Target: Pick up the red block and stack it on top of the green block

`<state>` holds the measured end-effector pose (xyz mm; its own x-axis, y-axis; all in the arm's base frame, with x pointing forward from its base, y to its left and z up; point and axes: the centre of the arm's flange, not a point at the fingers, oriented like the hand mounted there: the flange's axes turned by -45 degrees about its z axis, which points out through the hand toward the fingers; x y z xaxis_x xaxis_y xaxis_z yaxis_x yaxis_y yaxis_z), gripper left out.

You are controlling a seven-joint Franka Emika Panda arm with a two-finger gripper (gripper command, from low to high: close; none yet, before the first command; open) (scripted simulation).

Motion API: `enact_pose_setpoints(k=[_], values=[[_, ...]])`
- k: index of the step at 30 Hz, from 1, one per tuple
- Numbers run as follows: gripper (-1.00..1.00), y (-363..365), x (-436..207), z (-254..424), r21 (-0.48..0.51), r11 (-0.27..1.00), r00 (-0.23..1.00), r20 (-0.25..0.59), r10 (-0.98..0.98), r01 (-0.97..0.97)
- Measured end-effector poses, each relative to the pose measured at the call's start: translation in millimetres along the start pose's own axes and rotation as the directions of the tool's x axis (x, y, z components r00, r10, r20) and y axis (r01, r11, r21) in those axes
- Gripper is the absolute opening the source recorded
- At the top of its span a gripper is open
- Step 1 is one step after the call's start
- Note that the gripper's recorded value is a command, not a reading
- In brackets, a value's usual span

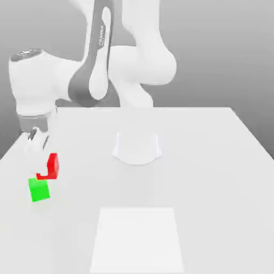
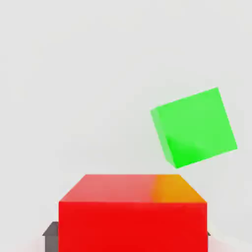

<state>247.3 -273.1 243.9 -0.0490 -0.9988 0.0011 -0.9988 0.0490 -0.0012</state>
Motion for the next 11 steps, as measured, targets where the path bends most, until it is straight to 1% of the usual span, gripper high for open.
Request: enact_pose_setpoints(k=[2,7,8,11], values=[[-1.00,13.1,15.5,4.5,0.000,0.998,0.998,0.000,0.066,-0.066],[-1.00,16.3,20.1,49.3,0.000,0.996,0.996,0.001,0.085,-0.085],[1.00,16.9,19.8,58.0,0.000,0.996,0.996,0.001,0.086,-0.086],[1.00,16.9,19.7,58.0,0.000,0.996,0.996,0.001,0.085,-0.085]])
